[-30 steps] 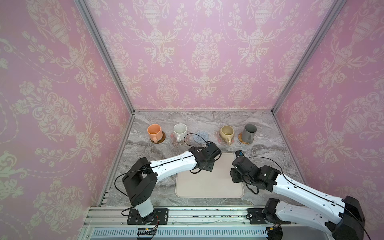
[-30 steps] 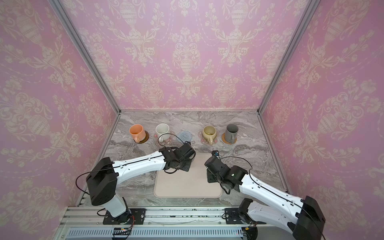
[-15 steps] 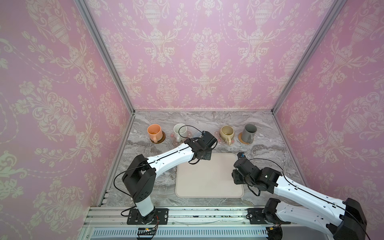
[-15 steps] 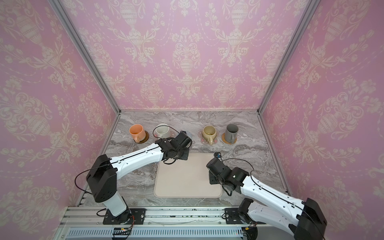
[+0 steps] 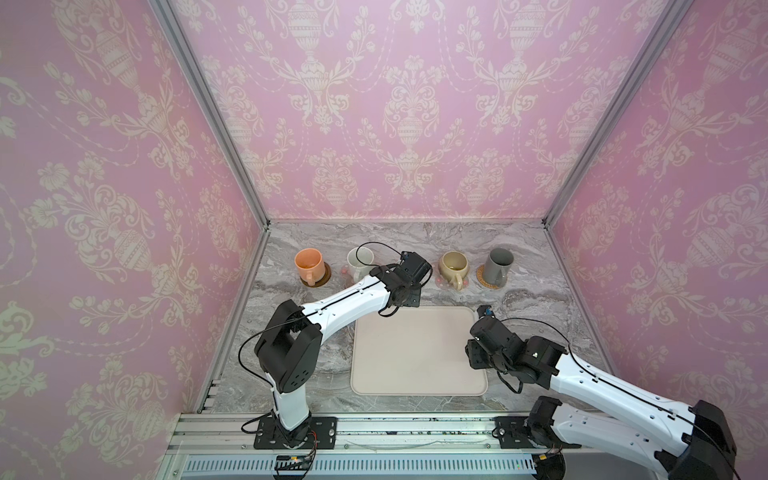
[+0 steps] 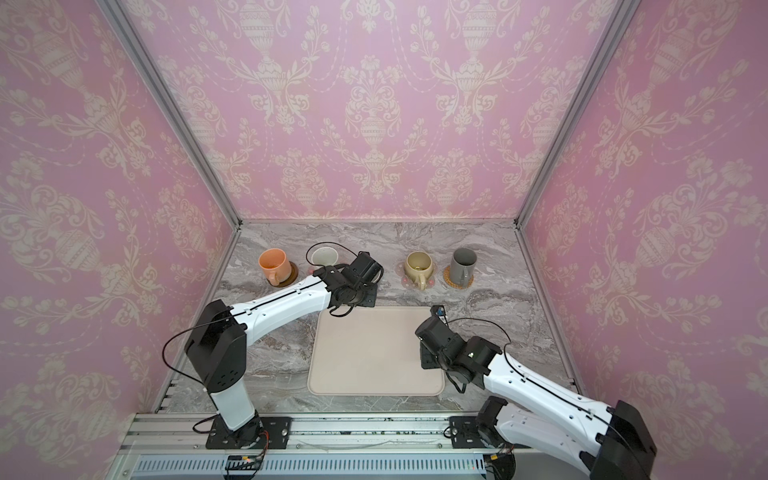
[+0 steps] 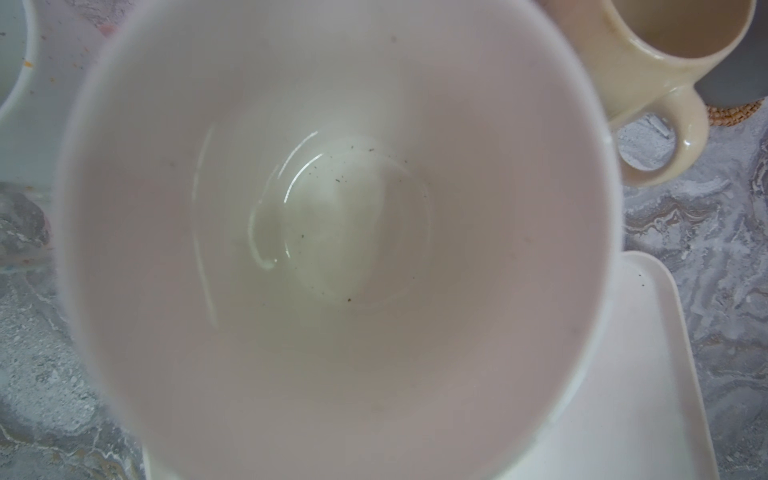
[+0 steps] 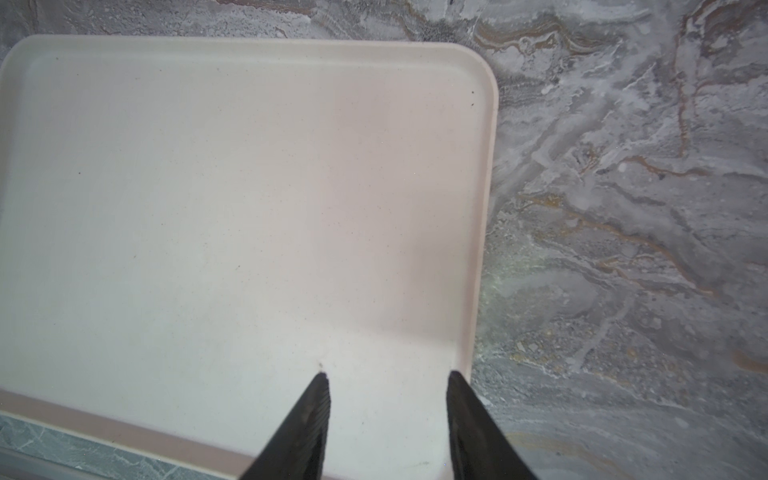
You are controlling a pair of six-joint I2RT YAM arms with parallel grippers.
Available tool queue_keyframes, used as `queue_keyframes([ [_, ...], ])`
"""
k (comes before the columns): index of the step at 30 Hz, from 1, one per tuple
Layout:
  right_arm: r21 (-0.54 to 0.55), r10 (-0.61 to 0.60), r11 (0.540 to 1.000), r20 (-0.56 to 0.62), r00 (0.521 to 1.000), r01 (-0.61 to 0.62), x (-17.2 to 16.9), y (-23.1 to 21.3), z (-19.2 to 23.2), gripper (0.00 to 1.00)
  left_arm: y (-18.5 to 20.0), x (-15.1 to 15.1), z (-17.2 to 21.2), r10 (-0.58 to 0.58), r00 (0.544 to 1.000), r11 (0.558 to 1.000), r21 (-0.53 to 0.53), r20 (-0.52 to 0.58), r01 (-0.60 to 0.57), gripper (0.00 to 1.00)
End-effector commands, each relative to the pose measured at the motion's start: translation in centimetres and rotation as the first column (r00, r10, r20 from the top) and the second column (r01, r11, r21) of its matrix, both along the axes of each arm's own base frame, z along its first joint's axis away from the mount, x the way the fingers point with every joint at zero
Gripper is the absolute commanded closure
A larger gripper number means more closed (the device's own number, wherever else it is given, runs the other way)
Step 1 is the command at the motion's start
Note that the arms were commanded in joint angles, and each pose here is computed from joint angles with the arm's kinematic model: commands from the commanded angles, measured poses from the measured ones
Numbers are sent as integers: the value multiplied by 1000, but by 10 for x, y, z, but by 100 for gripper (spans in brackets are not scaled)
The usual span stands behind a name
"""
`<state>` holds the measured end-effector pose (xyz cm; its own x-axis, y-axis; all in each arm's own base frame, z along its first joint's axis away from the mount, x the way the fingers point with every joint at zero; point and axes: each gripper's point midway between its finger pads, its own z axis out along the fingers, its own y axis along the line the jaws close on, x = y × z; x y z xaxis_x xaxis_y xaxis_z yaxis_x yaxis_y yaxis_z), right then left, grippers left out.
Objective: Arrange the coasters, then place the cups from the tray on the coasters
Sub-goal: 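Carry the lavender mug with the left gripper toward the blue knitted coaster, then lower the lavender mug onto the blue coaster beside the white speckled mug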
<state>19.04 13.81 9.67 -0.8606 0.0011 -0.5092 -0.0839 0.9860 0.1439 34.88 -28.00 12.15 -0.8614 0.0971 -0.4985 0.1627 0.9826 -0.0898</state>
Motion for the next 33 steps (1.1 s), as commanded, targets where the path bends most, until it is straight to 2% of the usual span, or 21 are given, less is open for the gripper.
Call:
queue_keyframes([
  [1, -18, -28, 999, -2, 1000, 28, -2, -10, -5, 52, -1, 27, 23, 13, 995, 1000, -2, 98, -13, 100],
  [24, -28, -42, 999, -8, 999, 41, 3, -11, -6, 50, 4, 88, 0, 75, 995, 997, 0, 71, -75, 100],
  [33, -40, -31, 999, -22, 999, 30, 6, -6, -6, 50, 3, 100, -13, 73, 996, 997, 16, 41, -74, 100],
])
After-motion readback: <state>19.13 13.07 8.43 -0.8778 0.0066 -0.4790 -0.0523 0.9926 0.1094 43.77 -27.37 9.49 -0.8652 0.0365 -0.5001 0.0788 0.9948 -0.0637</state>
